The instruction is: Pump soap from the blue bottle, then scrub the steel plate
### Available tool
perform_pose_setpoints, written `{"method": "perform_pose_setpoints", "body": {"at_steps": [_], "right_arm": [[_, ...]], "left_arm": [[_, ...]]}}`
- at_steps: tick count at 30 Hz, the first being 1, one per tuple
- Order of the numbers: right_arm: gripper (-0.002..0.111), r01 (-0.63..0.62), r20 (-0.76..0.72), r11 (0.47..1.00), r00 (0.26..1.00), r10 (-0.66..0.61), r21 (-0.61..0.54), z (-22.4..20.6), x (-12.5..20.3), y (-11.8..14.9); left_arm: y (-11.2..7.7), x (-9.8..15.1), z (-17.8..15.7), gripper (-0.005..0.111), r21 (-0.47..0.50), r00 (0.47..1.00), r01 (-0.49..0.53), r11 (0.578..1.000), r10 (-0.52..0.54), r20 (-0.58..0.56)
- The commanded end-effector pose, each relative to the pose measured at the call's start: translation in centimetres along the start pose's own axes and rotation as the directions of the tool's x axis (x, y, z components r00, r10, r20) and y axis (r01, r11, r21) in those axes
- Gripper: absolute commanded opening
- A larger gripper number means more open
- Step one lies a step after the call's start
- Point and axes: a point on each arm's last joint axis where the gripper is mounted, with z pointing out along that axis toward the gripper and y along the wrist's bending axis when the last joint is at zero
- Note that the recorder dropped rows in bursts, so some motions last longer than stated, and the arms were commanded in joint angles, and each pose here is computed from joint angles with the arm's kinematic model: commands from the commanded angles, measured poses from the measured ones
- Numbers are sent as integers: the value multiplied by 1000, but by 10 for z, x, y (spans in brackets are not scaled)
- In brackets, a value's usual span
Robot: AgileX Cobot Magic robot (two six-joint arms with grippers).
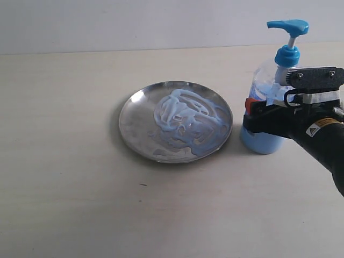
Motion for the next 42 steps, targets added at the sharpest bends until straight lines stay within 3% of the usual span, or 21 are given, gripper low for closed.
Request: {"method": "perform_pose_setpoints", "body": {"at_steps": [1, 6, 37, 42], "right_arm": [[18, 17, 81, 1000, 997, -17, -7, 2, -10, 2], [0, 43, 93, 999, 995, -42, -7, 2, -12, 2], [0, 275, 19, 960, 961, -274, -50, 24, -32, 17], [0, 305, 16, 951, 952, -304, -55, 25, -34, 18]], "left_arm": [[-1, 0, 1, 0, 8, 1000, 8, 1000, -8, -1], [-1, 0, 1, 0, 8, 1000, 8, 1000, -8, -1], [0, 5, 0, 0, 2, 998, -7, 1000, 7, -59], [-1, 1, 15, 0, -4, 988, -34, 999, 33, -152]]}}
